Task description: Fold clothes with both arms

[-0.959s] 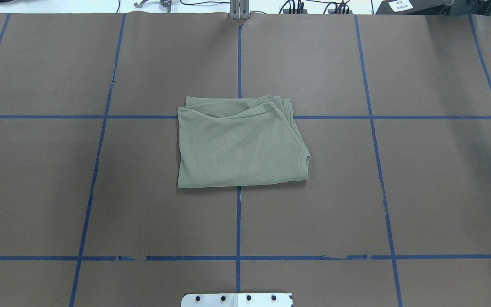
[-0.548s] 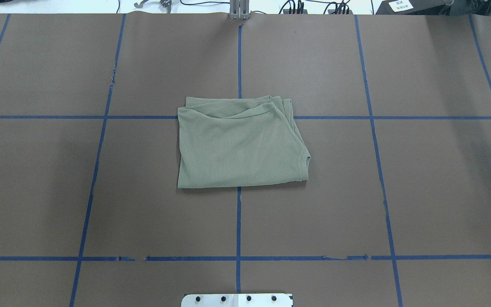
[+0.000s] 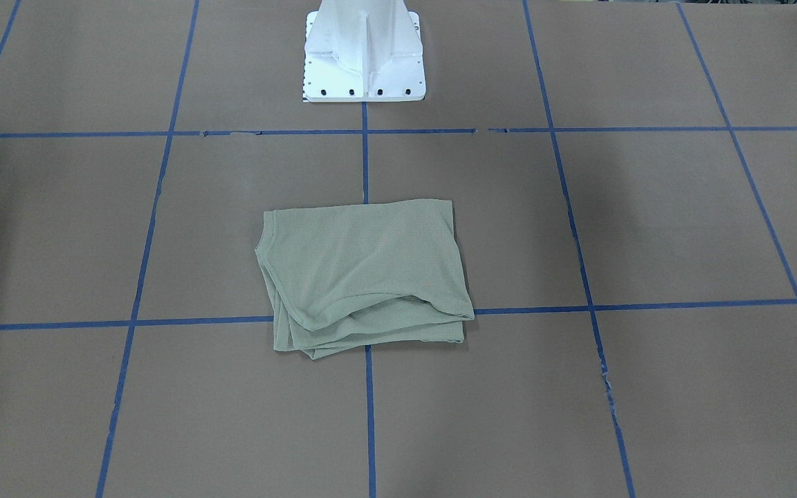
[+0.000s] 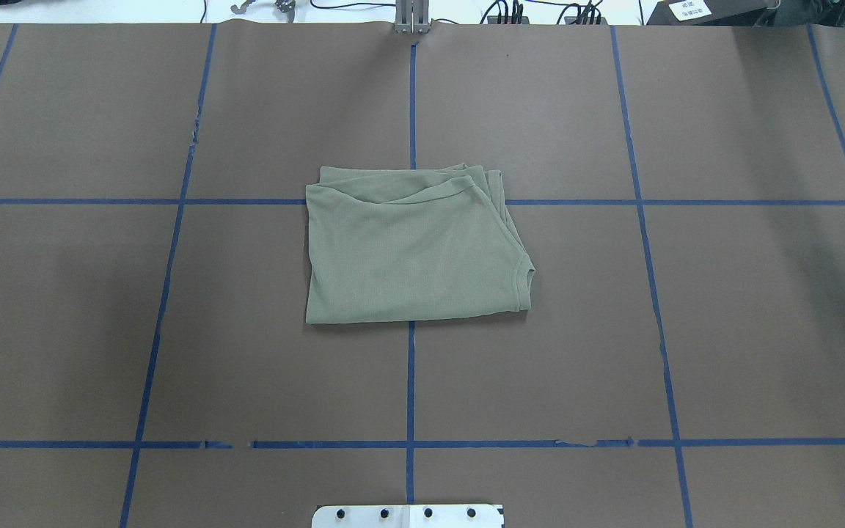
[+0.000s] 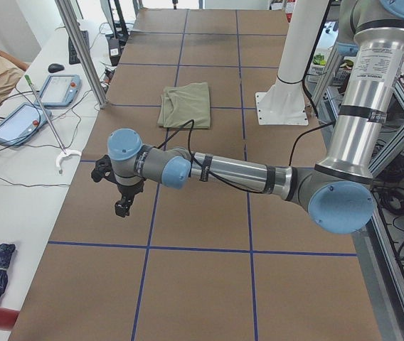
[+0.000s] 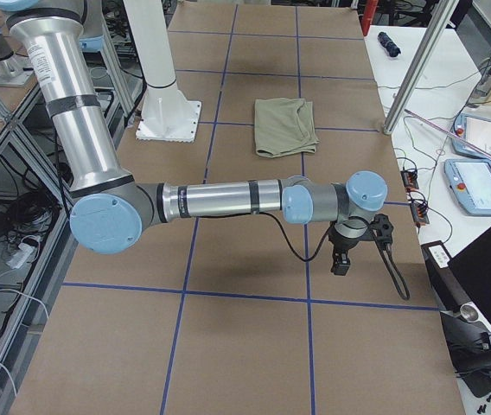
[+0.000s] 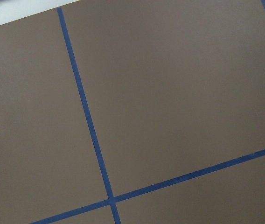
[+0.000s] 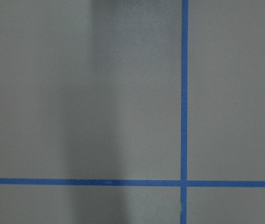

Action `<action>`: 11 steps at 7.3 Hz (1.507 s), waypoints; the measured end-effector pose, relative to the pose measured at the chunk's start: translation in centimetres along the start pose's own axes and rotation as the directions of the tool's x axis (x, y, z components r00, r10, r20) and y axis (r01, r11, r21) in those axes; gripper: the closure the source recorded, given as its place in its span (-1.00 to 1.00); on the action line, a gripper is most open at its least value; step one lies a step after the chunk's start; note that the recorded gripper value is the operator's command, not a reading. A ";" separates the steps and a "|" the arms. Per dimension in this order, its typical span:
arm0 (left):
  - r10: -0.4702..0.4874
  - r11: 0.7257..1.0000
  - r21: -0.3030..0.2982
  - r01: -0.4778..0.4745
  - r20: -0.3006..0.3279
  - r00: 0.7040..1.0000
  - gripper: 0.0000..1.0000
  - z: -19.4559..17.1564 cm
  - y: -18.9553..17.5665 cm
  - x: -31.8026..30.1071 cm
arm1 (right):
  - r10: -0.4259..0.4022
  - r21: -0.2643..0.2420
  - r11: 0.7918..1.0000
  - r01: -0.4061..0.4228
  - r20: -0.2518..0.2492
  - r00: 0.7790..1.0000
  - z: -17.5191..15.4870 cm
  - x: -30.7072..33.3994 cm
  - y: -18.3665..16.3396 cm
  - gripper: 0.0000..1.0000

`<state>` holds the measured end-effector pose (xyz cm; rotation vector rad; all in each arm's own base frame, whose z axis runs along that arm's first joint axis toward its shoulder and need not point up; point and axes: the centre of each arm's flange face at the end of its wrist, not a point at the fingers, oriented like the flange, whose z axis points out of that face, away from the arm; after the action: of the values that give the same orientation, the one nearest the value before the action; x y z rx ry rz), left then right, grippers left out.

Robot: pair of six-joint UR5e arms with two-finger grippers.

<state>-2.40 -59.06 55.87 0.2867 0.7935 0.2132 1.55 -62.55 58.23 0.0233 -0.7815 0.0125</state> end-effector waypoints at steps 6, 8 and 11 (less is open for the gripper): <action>-0.011 1.000 -0.005 0.011 0.002 1.000 -1.00 0.2 0.0 -0.2 | -0.030 -0.026 0.999 0.030 -0.019 0.999 2.2 -1.5 1.3 -1.00; -0.011 1.000 -0.004 0.011 0.003 1.000 -1.00 0.2 0.1 -0.2 | -0.034 -0.028 0.999 0.034 -0.017 0.999 3.0 -1.6 1.7 -1.00; -0.018 1.000 -0.010 0.018 0.001 1.000 -1.00 0.4 0.4 -0.5 | -0.040 -0.033 0.999 0.039 -0.016 0.999 3.5 -1.9 1.9 -1.00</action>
<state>-2.52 -58.87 56.62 0.2699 0.7941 0.1997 -2.31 -60.77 59.43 0.0074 -0.7649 -0.0377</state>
